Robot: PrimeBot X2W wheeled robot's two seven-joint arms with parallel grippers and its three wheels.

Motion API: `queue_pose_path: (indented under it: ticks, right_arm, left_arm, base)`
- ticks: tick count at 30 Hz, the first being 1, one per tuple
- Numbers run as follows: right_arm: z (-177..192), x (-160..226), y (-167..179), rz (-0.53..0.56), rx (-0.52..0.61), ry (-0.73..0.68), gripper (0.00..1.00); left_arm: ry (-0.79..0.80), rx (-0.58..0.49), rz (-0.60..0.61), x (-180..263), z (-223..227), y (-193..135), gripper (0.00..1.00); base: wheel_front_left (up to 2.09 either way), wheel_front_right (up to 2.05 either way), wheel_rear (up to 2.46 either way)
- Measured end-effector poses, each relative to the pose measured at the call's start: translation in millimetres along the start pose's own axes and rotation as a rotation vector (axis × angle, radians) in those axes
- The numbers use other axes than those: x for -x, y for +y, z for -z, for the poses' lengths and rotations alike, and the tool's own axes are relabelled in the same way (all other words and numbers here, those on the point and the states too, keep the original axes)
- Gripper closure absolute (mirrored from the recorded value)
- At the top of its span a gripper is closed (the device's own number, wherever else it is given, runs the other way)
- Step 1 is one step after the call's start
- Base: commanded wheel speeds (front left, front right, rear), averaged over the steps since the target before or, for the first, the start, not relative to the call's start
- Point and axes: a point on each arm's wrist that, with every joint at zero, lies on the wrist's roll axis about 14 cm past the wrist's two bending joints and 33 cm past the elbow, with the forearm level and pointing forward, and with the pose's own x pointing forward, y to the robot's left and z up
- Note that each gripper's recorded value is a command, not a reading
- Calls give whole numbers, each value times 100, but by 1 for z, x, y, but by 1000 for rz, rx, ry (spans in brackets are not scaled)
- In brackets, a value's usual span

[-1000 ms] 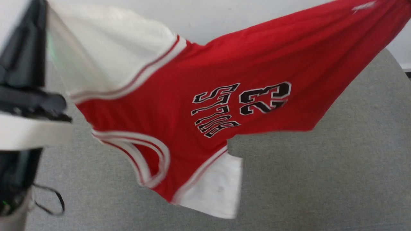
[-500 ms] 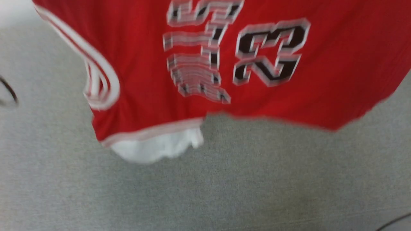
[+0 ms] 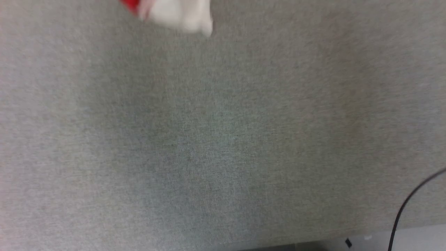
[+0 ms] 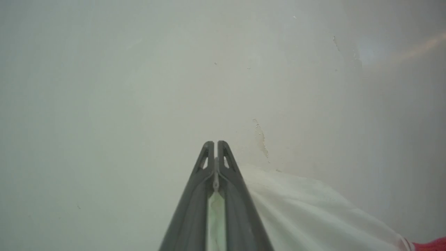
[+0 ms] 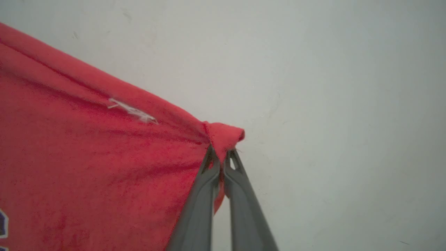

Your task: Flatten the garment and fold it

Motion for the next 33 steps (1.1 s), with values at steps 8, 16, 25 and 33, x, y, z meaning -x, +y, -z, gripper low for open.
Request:
queue_pose_path:
  ticks: [8, 16, 25, 33]
  right_arm:
    - [60, -48, 10, 26, 5, -1, 100]
    - [148, -58, 57, -44, -9, 61, 100]
    - [263, 15, 133, -182, -94, 294, 100]
    - [273, 101, 164, -284, -138, 422, 100]
  left_arm:
    - [-101, -35, -33, -8, 45, 14, 100]
    - [113, -50, 25, 33, 140, 12, 100]
    - [576, 63, -12, 201, 246, 1, 100]
    - [894, 81, -27, 333, 220, -2, 100]
  base:
    - [0, 0, 0]
    - [0, 0, 0]
    - [0, 0, 0]
    - [0, 0, 0]
